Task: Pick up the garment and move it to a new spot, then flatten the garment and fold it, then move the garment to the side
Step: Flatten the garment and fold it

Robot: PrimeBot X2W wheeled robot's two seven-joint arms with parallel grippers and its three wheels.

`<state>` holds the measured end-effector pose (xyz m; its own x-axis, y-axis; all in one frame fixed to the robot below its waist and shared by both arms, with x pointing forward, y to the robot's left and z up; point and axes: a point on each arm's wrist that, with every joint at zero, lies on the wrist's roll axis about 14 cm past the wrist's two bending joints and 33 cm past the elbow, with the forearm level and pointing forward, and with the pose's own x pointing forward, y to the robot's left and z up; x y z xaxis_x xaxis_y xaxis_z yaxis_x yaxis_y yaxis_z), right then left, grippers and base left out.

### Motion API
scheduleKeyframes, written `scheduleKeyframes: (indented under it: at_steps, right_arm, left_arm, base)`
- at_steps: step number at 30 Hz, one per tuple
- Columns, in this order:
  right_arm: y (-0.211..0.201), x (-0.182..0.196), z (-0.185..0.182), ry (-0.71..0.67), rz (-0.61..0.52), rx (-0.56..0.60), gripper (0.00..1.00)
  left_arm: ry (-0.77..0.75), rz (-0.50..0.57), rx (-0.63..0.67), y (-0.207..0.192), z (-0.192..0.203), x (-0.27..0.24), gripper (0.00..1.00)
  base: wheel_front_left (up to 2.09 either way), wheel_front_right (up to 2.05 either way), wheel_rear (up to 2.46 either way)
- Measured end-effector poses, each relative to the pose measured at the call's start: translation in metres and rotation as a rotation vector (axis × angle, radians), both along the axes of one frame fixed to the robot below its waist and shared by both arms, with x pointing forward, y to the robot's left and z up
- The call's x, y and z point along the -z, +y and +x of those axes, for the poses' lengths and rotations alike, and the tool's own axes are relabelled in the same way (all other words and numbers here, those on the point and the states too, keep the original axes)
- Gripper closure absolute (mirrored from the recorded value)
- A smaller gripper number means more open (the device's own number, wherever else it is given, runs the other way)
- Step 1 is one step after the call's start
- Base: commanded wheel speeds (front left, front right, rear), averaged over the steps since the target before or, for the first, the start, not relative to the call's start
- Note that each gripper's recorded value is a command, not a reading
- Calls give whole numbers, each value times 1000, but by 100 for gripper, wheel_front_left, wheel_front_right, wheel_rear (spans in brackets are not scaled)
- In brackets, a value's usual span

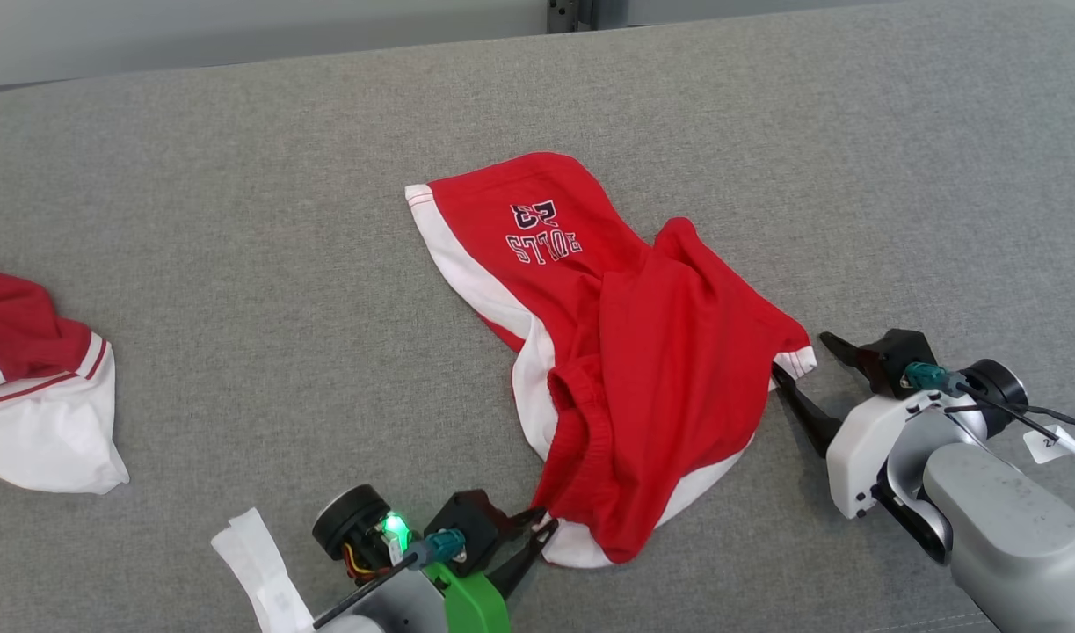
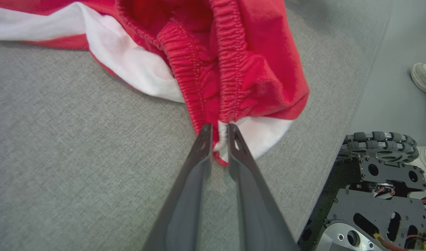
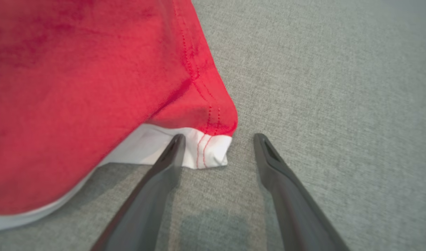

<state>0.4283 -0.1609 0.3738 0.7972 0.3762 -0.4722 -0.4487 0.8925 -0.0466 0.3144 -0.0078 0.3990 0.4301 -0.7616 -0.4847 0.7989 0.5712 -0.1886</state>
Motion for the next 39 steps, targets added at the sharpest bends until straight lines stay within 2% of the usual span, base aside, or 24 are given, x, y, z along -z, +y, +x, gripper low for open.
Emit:
scheduleKeyframes:
  at_steps: [1,2,3,4,5,9,12,15,19,22,27,30,35,39]
  right_arm:
    - [1,1,0,3,3,-1,11]
    - [2,1,-1,10,4,-5,38]
    - [4,2,-2,14,6,-11,59]
    - [5,2,-3,18,12,-14,92]
    - [7,3,-5,28,18,-16,100]
    - [15,-2,-11,50,66,-22,100]
    - [6,-11,-13,49,123,23,100]
    - [-15,-37,-8,-9,199,95,100]
    - [-48,-91,-4,-131,345,196,100]
    - [-70,-138,-13,-227,447,230,100]
    - [-88,-221,-33,-406,562,207,100]
    - [-91,-264,-43,-503,600,171,100]
    - [-101,-304,-33,-568,570,143,100]
    - [-102,-323,2,-572,566,130,100]
  left_arm:
    - [8,0,-4,1,0,2,93]
    - [12,1,-7,1,0,3,100]
    - [12,-1,-9,2,0,4,100]
    - [18,0,-12,2,0,5,100]
    - [27,2,-14,3,-1,7,100]
    - [35,-3,-22,4,-2,8,100]
    - [37,-20,-34,5,-4,3,100]
    - [19,-82,-70,5,-1,-14,100]
    - [-5,-281,-140,-1,1,-65,100]
    - [-55,-446,-166,-3,2,-118,100]
    - [-172,-666,-122,-3,0,-205,100]
    - [-236,-752,-63,-5,0,-248,100]
    - [-290,-763,-1,-5,32,-286,100]
    - [-315,-706,-62,2,102,-303,100]
  base:
    - [0,0,0]
    - [0,0,0]
    - [0,0,0]
    - [0,0,0]
    - [0,0,0]
    - [0,0,0]
    - [0,0,0]
    - [0,0,0]
    - [0,0,0]
    - [0,0,0]
    - [0,0,0]
    - [0,0,0]
    - [0,0,0]
    - [0,0,0]
